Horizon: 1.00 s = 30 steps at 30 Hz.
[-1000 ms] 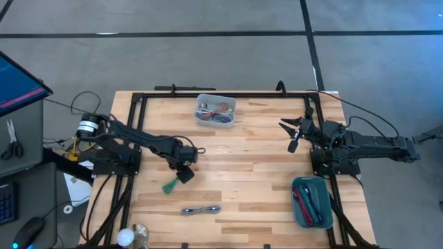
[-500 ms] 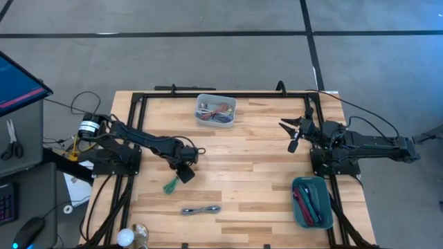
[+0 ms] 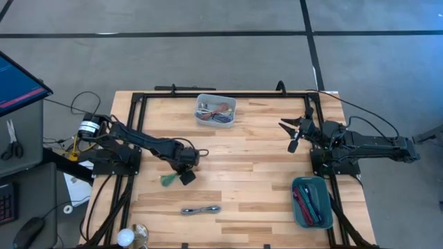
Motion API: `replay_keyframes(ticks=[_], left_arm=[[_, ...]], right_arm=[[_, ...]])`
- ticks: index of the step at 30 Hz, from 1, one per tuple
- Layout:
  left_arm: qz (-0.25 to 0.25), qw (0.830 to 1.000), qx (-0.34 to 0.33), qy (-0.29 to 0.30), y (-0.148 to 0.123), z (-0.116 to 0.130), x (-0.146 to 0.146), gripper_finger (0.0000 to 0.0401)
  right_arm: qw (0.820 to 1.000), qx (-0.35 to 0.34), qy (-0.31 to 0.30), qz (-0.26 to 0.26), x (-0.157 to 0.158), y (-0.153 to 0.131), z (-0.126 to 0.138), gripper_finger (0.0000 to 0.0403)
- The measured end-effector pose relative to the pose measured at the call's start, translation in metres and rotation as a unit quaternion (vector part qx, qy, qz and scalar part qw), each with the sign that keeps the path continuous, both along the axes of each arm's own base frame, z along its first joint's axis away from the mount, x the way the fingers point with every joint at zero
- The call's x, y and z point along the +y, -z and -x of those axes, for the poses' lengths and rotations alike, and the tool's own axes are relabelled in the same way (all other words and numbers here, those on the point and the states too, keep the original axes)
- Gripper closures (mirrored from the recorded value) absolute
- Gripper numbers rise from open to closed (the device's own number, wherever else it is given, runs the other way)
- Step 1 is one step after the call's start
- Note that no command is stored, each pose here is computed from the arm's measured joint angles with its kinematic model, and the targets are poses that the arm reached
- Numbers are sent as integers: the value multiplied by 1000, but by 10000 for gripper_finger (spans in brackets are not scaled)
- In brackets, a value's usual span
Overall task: Pick & Place USB Port
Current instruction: Put the green charger cable into the gray bin
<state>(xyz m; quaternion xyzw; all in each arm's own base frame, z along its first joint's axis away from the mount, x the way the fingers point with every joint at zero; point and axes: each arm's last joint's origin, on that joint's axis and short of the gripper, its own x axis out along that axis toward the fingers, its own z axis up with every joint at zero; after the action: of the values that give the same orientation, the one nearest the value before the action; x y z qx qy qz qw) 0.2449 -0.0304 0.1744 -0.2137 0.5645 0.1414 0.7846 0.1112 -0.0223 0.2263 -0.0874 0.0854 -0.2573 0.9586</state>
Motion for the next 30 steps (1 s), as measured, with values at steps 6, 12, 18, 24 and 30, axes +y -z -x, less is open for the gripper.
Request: replay_keyframes(ticks=[6, 12, 18, 24, 30], left_arm=[[-48, 996, -78, 19, -35, -2, 2, 392], [-156, 974, -161, 34, -81, 6, 9, 392], [-290, 931, -220, 36, -119, 12, 20, 392], [-391, 869, -298, 61, -148, 4, 38, 392], [-440, 837, -315, 74, -158, -1, 73, 393]], right_arm=[[1000, 0, 0, 0, 0, 0, 0, 328], [1000, 0, 0, 0, 0, 0, 0, 328], [1000, 0, 0, 0, 0, 0, 0, 328], [1000, 0, 0, 0, 0, 0, 0, 328], [1000, 0, 0, 0, 0, 0, 0, 328]])
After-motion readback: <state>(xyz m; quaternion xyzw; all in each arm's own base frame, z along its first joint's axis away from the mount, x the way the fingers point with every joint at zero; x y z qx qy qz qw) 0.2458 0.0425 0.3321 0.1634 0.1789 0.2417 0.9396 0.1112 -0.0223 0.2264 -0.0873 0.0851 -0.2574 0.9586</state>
